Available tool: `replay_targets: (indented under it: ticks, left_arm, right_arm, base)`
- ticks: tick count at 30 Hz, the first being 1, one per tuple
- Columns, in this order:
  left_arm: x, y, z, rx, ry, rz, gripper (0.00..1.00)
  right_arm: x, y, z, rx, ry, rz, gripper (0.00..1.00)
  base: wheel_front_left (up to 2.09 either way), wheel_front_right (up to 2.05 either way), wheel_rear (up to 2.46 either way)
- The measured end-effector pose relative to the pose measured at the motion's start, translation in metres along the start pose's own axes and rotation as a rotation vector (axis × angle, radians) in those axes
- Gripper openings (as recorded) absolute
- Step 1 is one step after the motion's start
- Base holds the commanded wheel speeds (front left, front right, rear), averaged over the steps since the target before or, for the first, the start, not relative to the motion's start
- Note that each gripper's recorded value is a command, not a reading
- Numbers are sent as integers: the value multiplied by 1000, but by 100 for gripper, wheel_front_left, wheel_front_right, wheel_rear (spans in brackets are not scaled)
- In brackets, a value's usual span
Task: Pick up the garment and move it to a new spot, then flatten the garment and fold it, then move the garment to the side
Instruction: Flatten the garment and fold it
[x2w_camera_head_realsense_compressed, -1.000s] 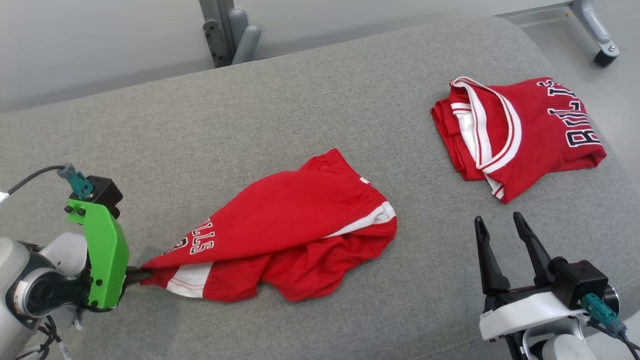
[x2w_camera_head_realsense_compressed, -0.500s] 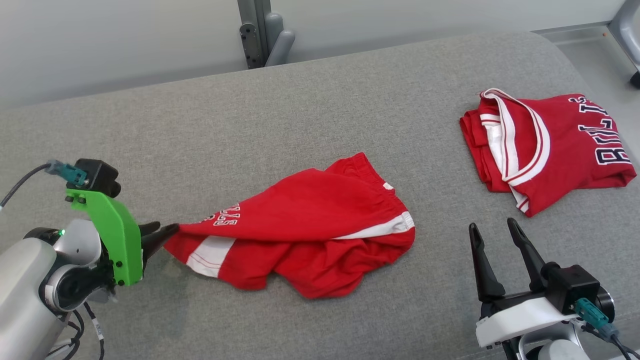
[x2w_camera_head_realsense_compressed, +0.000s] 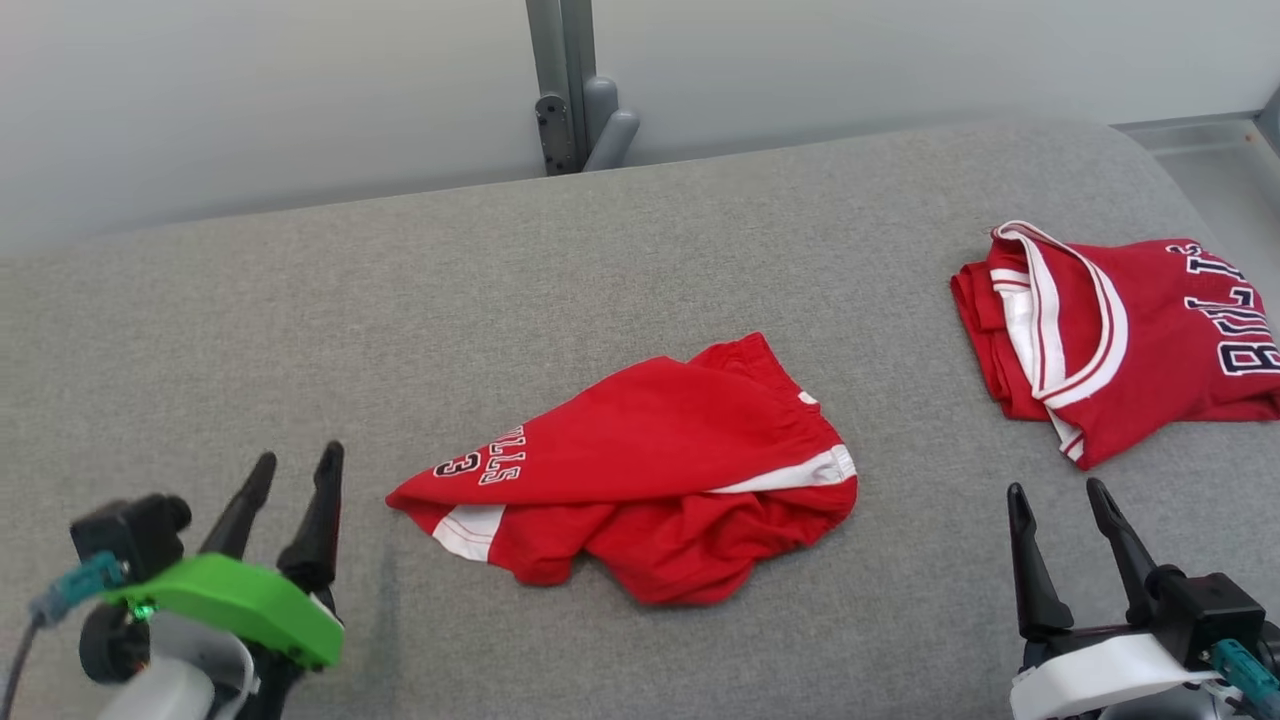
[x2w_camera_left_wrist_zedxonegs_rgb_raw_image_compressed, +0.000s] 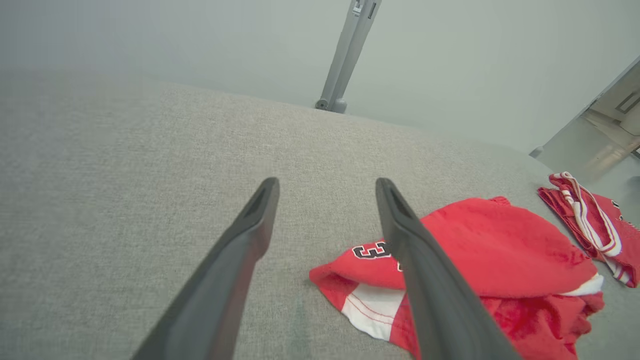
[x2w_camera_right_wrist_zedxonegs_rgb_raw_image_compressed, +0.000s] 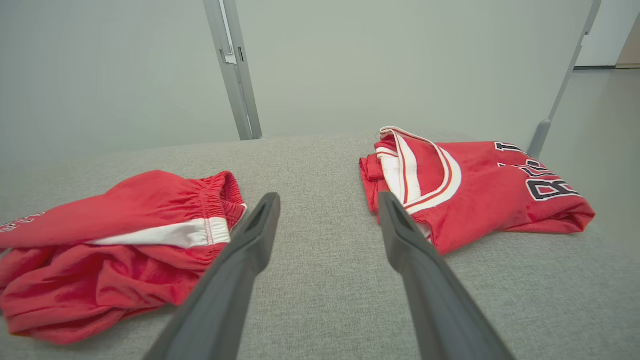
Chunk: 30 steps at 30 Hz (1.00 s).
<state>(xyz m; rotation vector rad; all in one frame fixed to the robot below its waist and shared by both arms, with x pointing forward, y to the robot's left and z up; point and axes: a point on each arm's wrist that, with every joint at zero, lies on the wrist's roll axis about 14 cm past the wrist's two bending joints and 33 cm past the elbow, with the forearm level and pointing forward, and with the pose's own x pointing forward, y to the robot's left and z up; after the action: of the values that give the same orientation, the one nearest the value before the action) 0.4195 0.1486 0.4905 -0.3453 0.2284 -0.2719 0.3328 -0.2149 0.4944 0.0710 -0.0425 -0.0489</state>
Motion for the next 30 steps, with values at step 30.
replay_targets:
  ticks: [30]
  left_arm:
    - [-129, 31, -52, 97, -188, 288, 100]
  right_arm:
    - [3, 25, 14, -15, -46, 98, 100]
  base:
    - [0, 0, 0]
